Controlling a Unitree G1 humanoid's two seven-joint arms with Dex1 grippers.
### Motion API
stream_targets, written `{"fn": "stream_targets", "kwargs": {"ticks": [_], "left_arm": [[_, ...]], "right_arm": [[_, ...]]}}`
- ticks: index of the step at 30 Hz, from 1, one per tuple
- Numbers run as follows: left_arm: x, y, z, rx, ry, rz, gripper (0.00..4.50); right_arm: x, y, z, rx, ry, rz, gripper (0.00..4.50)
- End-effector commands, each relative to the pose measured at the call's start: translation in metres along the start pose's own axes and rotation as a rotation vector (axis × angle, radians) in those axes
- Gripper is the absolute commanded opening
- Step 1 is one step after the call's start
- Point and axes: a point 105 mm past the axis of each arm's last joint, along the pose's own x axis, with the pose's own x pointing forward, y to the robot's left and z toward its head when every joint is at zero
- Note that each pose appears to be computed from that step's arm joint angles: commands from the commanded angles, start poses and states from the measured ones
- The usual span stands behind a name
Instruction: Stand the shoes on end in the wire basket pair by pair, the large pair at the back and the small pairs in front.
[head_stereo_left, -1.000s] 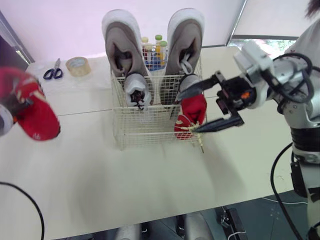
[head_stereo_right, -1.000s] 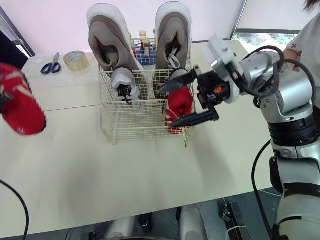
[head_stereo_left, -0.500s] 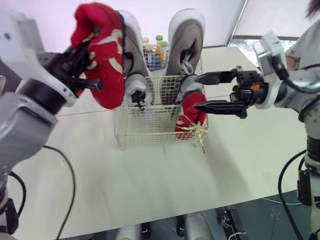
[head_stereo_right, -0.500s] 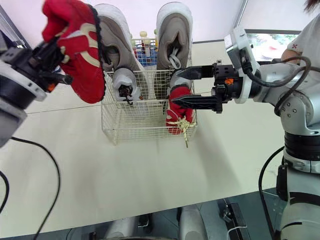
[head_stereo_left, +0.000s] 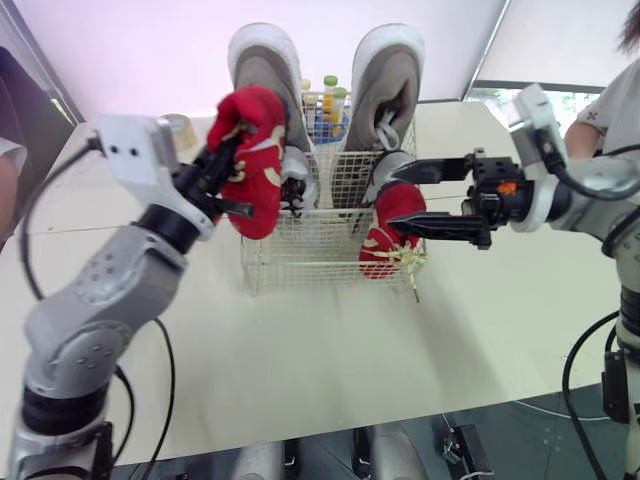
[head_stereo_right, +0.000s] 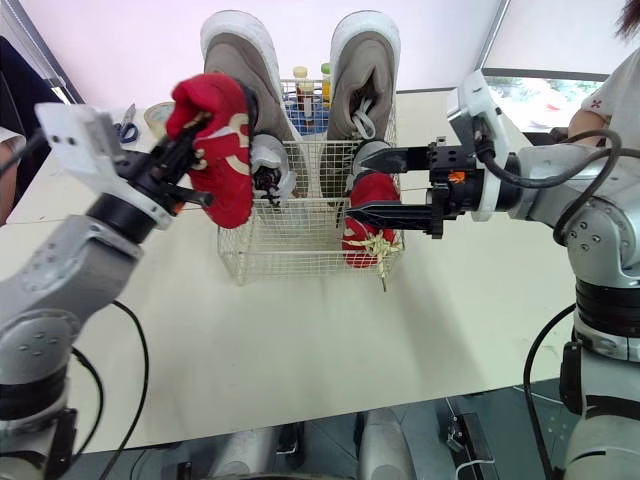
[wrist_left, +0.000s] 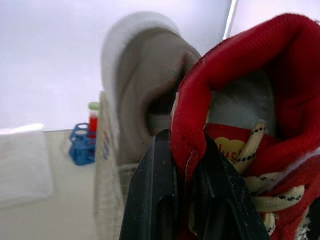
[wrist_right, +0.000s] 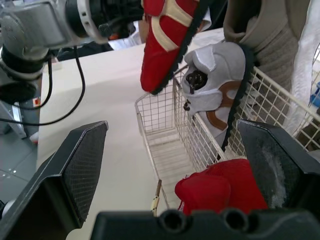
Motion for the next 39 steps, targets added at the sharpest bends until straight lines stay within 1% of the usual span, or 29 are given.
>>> {"fn": "stream_targets", "kwargs": {"ticks": [1, 4, 6, 8, 11, 17, 20, 29, 34, 36, 38, 39], "left_arm": [[-0.002, -0.008, 0.016, 0.021, -0.095, -0.005, 0.29], [-0.003, -0.019, 0.000, 0.044, -0.063, -0.033, 0.29], [-0.006, -0.020, -0.015, 0.044, -0.041, -0.013, 0.29], [-0.009, -0.017, -0.030, 0.078, -0.007, 0.014, 0.29], [-0.014, -0.009, -0.046, 0.090, 0.011, 0.073, 0.29], [-0.021, 0.007, -0.070, 0.082, 0.026, 0.183, 0.29], [-0.024, 0.009, -0.081, 0.076, 0.047, 0.187, 0.29], [-0.035, 0.013, -0.098, 0.025, 0.083, 0.208, 0.29], [-0.042, 0.021, -0.090, -0.114, 0.059, 0.261, 0.29], [-0.046, 0.022, -0.089, -0.119, 0.067, 0.259, 0.29], [-0.050, 0.023, -0.089, -0.113, 0.077, 0.254, 0.94], [-0.051, 0.023, -0.088, -0.109, 0.081, 0.251, 1.14]], "right_arm": [[-0.001, 0.001, 0.015, -0.052, -0.028, 0.003, 4.50], [0.001, -0.003, 0.014, -0.048, -0.030, 0.004, 4.50], [0.001, -0.005, 0.017, -0.048, -0.040, 0.005, 4.50], [0.000, -0.007, 0.021, -0.051, -0.054, 0.001, 4.50], [0.000, -0.011, 0.024, -0.056, -0.067, -0.001, 4.50], [-0.001, -0.013, 0.028, -0.059, -0.084, 0.006, 4.50], [0.000, -0.014, 0.028, -0.057, -0.083, 0.005, 4.50], [0.003, -0.014, 0.024, -0.047, -0.085, 0.002, 4.50], [0.003, -0.013, 0.022, -0.043, -0.086, 0.004, 4.50], [0.003, -0.013, 0.020, -0.040, -0.090, 0.006, 4.50], [0.004, -0.013, 0.019, -0.036, -0.095, 0.006, 4.50], [0.005, -0.013, 0.018, -0.035, -0.097, 0.007, 4.50]]}}
